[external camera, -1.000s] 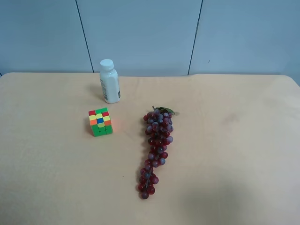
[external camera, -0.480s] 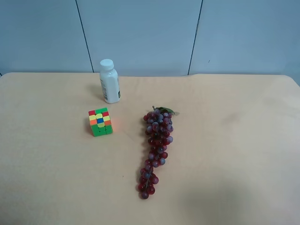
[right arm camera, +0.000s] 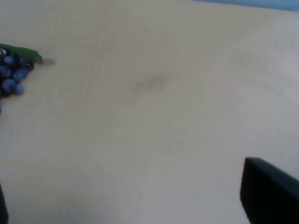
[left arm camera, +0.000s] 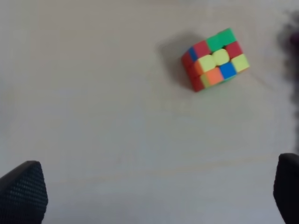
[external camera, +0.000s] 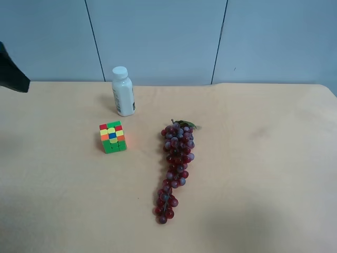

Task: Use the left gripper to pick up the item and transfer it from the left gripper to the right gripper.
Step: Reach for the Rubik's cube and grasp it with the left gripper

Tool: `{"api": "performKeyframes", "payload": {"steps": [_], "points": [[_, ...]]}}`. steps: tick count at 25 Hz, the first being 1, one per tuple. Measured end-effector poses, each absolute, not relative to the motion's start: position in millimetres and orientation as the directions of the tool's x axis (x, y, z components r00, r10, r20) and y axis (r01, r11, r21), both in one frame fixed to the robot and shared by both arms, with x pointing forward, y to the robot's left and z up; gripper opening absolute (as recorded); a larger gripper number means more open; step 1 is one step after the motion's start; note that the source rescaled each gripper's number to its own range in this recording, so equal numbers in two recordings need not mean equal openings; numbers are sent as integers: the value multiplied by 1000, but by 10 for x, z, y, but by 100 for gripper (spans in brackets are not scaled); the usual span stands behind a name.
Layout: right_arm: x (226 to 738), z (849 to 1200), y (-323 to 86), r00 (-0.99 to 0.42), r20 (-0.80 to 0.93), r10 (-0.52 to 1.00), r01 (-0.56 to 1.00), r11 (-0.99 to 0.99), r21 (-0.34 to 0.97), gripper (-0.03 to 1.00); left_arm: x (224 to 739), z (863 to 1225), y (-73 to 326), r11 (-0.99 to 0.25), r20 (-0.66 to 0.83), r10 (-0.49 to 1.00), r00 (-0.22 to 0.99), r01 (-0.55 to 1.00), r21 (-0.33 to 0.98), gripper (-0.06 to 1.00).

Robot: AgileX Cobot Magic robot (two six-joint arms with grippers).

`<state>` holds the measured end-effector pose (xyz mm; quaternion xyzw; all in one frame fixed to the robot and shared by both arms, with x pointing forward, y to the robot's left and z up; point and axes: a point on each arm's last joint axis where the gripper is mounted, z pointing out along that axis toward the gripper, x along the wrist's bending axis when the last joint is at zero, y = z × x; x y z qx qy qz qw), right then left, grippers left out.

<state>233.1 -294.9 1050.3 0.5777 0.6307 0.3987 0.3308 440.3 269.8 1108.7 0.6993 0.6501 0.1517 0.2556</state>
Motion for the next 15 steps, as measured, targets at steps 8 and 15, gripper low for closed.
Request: {"api": "performKeyframes", "payload": {"steps": [8, 15], "points": [[2331, 10503, -2949, -114, 43, 993, 465, 15, 885, 99, 4647, 10798, 2171, -40, -193, 970, 149, 878, 477, 99], [2331, 10503, -2949, -114, 43, 993, 465, 15, 885, 99, 4855, 10507, 1880, 20, -224, 972, 77, 914, 405, 99]]}}
